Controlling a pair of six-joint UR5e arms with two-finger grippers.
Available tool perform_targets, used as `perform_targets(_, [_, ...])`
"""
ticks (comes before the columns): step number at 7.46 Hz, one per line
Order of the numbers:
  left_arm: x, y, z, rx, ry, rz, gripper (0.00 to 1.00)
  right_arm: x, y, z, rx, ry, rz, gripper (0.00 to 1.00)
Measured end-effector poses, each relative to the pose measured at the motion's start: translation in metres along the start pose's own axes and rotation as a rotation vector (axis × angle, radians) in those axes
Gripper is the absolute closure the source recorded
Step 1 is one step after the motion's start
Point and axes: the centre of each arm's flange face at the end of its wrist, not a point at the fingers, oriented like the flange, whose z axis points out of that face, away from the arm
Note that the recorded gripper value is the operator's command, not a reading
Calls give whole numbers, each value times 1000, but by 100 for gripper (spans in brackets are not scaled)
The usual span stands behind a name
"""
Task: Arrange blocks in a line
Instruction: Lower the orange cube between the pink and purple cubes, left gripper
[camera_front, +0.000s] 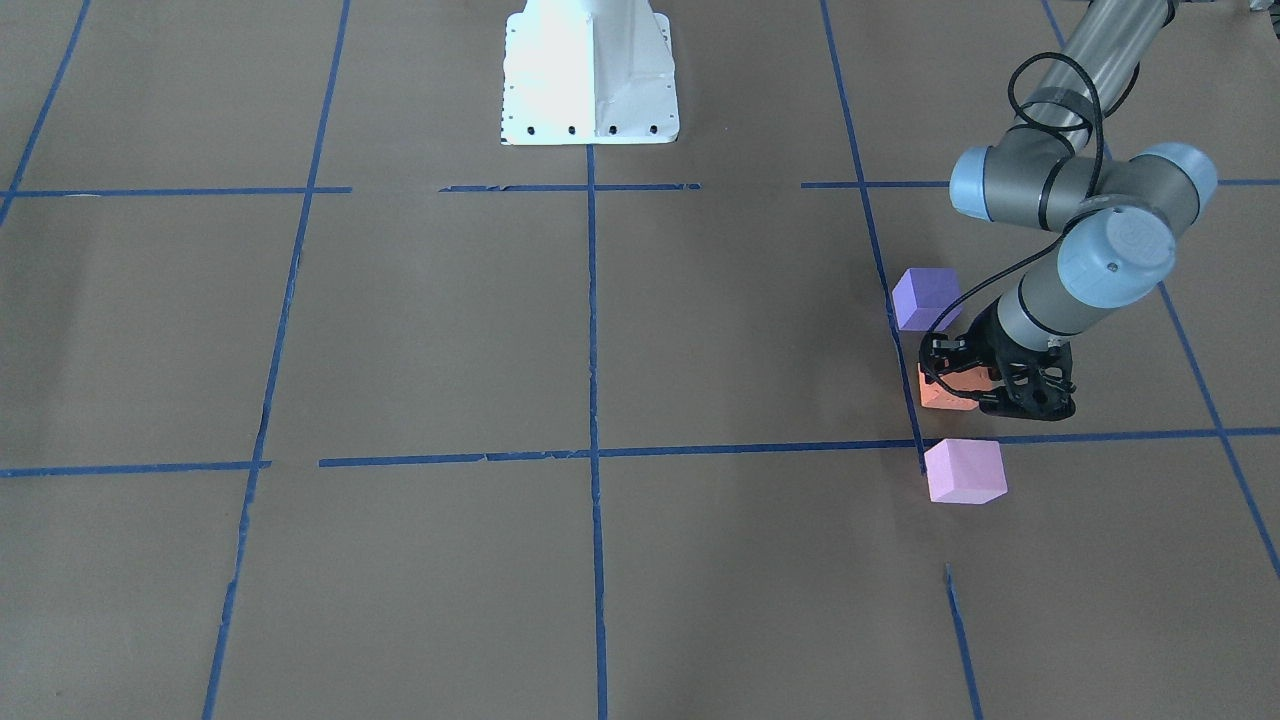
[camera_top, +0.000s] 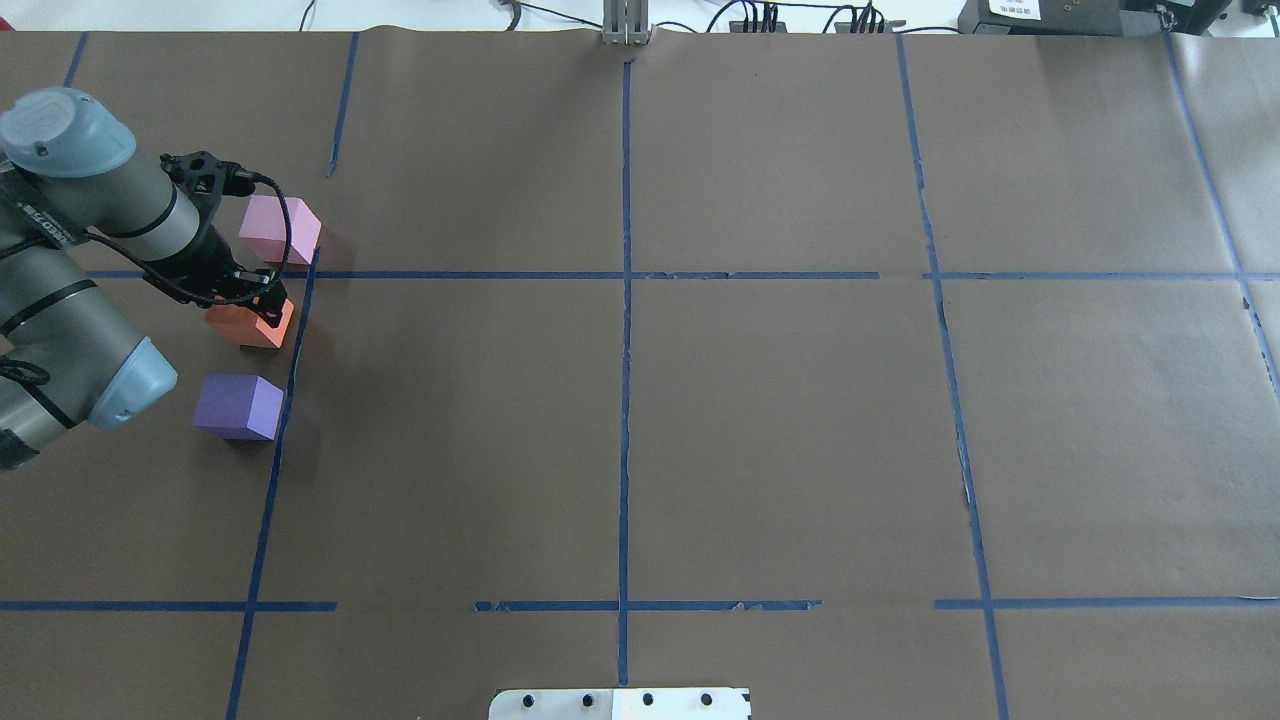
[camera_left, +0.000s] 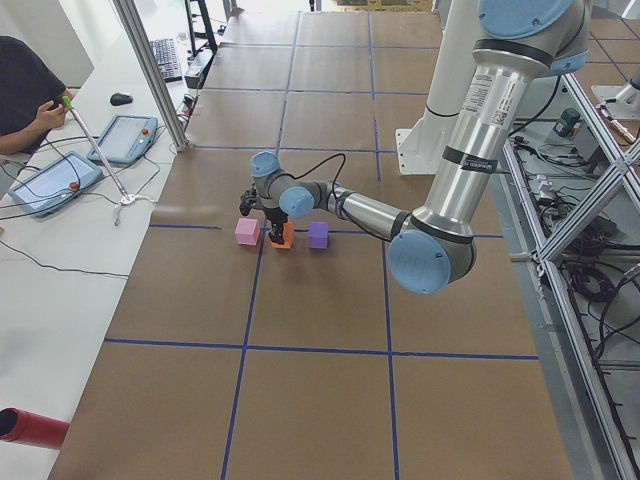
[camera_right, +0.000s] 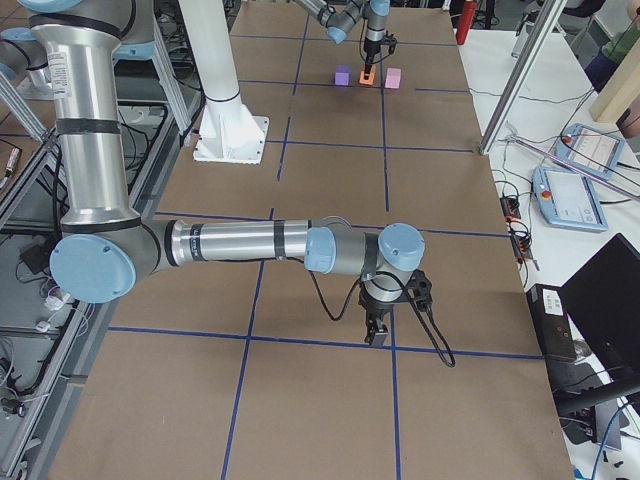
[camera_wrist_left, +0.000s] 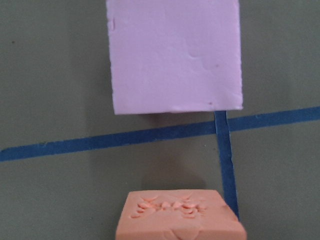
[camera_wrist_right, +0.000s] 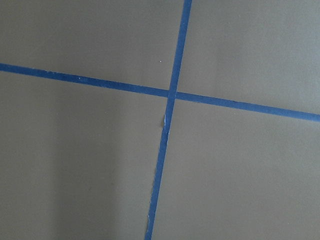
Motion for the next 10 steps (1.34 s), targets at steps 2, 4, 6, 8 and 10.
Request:
perform_targets(2, [-1, 0, 1, -4, 3, -2, 39, 0, 0, 0, 0, 0, 0, 0])
perform_targets(4, [-1, 0, 2, -4, 4, -1, 29, 0, 0, 0, 0, 0, 0, 0])
perform_targets(6, [-2, 0, 3, -1, 6, 0, 6, 0, 0, 0, 0, 0, 0, 0])
perform_targets(8, [-2, -1, 3, 0, 7, 1, 0, 0, 0, 0, 0, 0, 0, 0])
perform_targets(10, [-2, -1, 3, 1, 7, 2, 0, 0, 0, 0, 0, 0, 0, 0])
